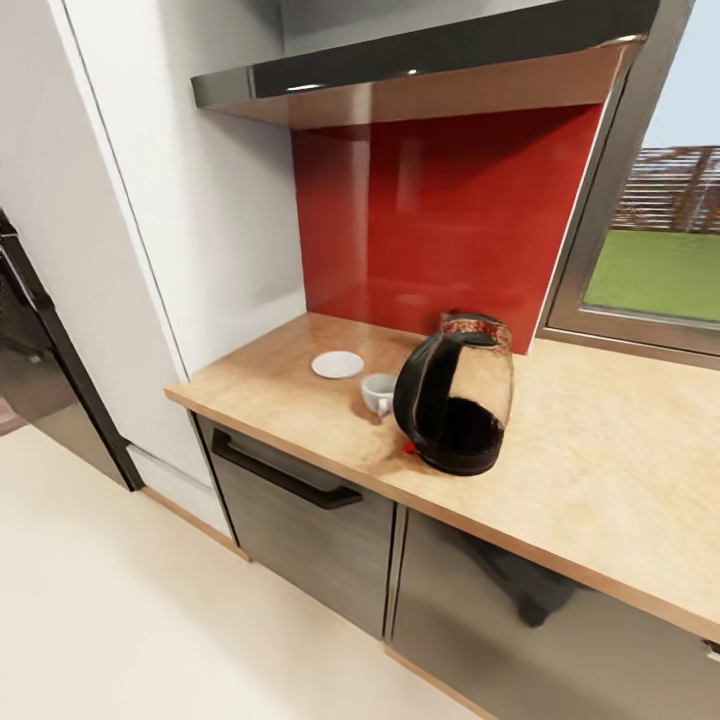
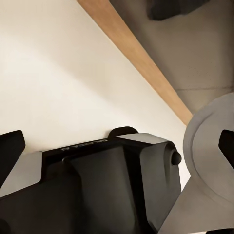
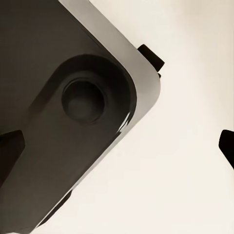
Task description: Set up a coffee station on the kitchen countertop: keep the coffee maker on the countertop, move the bottle of coffee from the kitchen shelf to the counter next to the coffee maker, place a paper coffee filter on top of the coffee maker, put the saucer next to the coffee maker with the coffee cup on the saucer, and place the electric kettle next to the coffee maker.
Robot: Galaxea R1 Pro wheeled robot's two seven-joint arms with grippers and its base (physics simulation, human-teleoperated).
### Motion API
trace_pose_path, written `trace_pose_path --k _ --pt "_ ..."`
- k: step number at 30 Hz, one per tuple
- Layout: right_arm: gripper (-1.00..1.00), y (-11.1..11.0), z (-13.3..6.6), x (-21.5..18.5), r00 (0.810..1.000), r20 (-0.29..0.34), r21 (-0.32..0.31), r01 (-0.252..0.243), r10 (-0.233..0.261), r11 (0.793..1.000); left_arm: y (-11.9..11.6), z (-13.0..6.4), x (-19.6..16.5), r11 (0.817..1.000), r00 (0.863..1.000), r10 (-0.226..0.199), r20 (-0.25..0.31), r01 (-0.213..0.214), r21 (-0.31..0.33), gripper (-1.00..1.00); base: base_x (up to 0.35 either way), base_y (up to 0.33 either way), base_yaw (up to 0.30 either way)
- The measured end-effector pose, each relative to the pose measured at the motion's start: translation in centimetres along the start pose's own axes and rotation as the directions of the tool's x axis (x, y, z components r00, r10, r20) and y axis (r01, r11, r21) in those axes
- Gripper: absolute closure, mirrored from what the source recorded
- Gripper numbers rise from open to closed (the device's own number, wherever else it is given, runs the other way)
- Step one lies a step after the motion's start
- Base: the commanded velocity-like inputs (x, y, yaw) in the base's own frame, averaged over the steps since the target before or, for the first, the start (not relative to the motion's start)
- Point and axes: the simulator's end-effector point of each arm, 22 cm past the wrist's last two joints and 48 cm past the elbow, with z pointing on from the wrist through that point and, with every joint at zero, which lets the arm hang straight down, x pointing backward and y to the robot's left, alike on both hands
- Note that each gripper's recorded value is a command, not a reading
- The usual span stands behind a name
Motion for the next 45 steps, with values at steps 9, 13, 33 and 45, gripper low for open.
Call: trace_pose_path --k 9,13,33,45 --pt "-1.0 -0.01 0.0 0.0 1.0 0.0 0.0 -0.001 0.001 1.0 0.02 0.01 0.0 1.0 1.0 0.0 0.0 0.0 -0.001 -1.0 0.031 0.047 -0.179" --pt "-1.0 -0.01 0.0 0.0 1.0 0.0 0.0 -0.001 0.001 1.0 0.02 0.01 0.01 1.0 1.0 0.0 -0.001 0.0 -0.001 -1.0 0.003 0.004 -0.267" --pt "-1.0 0.0 0.0 0.01 1.0 0.0 0.0 0.0 0.0 1.0 0.03 0.0 0.03 1.0 1.0 0.0 -0.001 0.0 -0.001 -1.0 0.0 0.0 -0.276" --pt "-1.0 0.0 0.01 0.0 1.0 0.0 0.0 0.0 0.0 1.0 0.01 0.01 0.03 1.0 1.0 -0.001 -0.001 0.001 -0.001 -1.0 0.0 0.097 -0.179"
